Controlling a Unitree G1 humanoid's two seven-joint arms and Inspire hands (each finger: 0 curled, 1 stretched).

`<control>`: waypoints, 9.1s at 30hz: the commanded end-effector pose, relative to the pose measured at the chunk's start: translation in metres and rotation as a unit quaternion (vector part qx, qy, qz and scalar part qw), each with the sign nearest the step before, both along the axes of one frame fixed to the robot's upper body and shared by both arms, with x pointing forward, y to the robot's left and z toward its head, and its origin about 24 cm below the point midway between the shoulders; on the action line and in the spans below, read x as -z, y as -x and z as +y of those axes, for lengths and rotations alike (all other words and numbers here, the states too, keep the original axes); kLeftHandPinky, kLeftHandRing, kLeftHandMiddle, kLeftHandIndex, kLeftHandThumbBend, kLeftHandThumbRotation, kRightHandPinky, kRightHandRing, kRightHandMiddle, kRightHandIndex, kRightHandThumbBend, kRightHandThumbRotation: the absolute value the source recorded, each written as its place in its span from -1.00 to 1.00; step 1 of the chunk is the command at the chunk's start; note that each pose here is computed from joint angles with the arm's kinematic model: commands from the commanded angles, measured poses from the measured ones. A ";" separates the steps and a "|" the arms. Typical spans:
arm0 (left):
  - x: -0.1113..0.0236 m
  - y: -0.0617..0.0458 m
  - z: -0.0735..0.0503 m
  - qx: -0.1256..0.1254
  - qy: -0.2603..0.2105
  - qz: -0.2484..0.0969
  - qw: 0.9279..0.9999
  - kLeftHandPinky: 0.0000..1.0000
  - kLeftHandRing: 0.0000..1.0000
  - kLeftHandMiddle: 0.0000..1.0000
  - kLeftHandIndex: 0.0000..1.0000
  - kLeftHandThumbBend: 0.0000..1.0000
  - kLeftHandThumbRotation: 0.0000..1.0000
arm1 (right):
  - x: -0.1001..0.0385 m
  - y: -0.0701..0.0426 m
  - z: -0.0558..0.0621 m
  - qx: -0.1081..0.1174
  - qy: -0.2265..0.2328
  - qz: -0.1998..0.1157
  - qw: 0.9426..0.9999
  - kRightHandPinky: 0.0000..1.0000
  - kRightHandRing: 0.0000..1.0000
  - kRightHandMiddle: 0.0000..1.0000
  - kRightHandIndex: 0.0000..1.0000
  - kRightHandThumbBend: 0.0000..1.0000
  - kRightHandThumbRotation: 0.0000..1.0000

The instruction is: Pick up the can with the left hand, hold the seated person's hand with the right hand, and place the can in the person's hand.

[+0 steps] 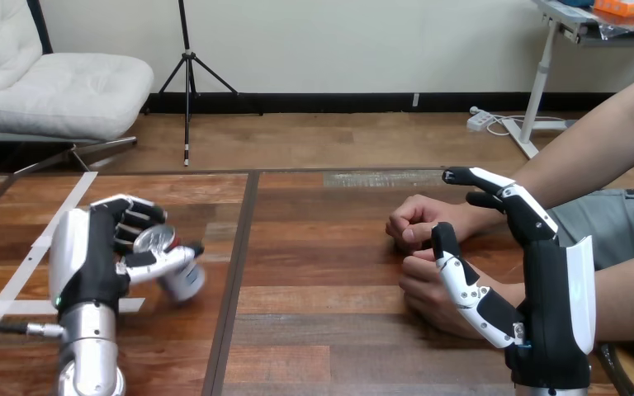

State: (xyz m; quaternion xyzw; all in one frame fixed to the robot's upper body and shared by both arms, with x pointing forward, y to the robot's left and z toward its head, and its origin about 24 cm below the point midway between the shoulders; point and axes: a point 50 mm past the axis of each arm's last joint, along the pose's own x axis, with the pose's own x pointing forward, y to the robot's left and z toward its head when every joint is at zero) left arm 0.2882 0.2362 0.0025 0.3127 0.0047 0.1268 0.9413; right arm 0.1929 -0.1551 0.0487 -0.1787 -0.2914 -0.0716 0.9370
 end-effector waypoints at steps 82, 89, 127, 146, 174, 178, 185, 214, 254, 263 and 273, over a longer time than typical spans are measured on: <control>-0.078 0.026 -0.070 0.201 0.222 -0.262 0.917 -0.30 -0.22 -0.13 -0.16 0.39 -1.00 | -0.038 -0.020 -0.049 0.058 0.335 0.097 0.935 0.55 0.71 0.74 0.75 0.37 -0.68; -0.078 0.027 -0.071 0.205 0.221 -0.263 0.917 -0.31 -0.22 -0.13 -0.16 0.37 -1.00 | -0.040 -0.025 -0.055 0.060 0.375 0.121 0.917 0.62 0.73 0.74 0.75 0.48 -0.72; -0.076 0.032 -0.068 0.204 0.199 -0.258 0.923 -0.31 -0.22 -0.13 -0.13 0.42 -1.00 | -0.042 -0.048 -0.069 0.043 0.524 0.279 0.803 1.00 0.86 0.80 0.67 0.64 -0.76; -0.075 0.032 -0.066 0.203 0.200 -0.256 0.924 -0.31 -0.22 -0.13 -0.14 0.42 -1.00 | -0.034 -0.059 -0.074 0.050 0.582 0.317 0.747 1.00 0.79 0.73 0.61 0.63 -0.79; -0.074 0.034 -0.064 0.202 0.190 -0.252 0.927 -0.34 -0.23 -0.13 -0.13 0.38 -1.00 | -0.031 -0.069 -0.077 0.081 0.619 0.357 0.694 1.00 0.73 0.71 0.58 0.59 -0.87; -0.073 0.034 -0.063 0.201 0.189 -0.251 0.928 -0.34 -0.24 -0.13 -0.13 0.37 -1.00 | -0.031 -0.069 -0.077 0.084 0.622 0.360 0.690 1.00 0.73 0.72 0.60 0.56 -0.86; -0.073 0.034 -0.063 0.202 0.193 -0.250 0.927 -0.34 -0.24 -0.13 -0.13 0.36 -1.00 | -0.029 -0.071 -0.079 0.092 0.626 0.369 0.681 1.00 0.73 0.73 0.63 0.54 -0.84; -0.072 0.034 -0.062 0.202 0.198 -0.246 0.927 -0.36 -0.24 -0.13 -0.12 0.34 -1.00 | -0.019 -0.078 -0.081 0.099 0.626 0.392 0.667 0.72 0.65 0.68 0.62 0.40 -0.79; -0.073 0.035 -0.061 0.200 0.189 -0.248 0.929 -0.34 -0.24 -0.13 -0.13 0.34 -1.00 | 0.002 -0.096 -0.082 0.104 0.625 0.362 0.684 -0.83 -0.47 -0.22 -0.11 0.14 -0.98; -0.074 0.035 -0.061 0.201 0.190 -0.250 0.928 -0.35 -0.24 -0.13 -0.13 0.33 -1.00 | 0.002 -0.099 -0.081 0.097 0.627 0.354 0.687 -0.98 -0.85 -0.63 -0.15 0.04 -1.00; -0.074 0.035 -0.061 0.199 0.189 -0.252 0.928 -0.35 -0.24 -0.13 -0.13 0.34 -1.00 | 0.001 -0.100 -0.081 0.093 0.619 0.356 0.694 -1.00 -0.96 -0.76 -0.15 0.03 -1.00</control>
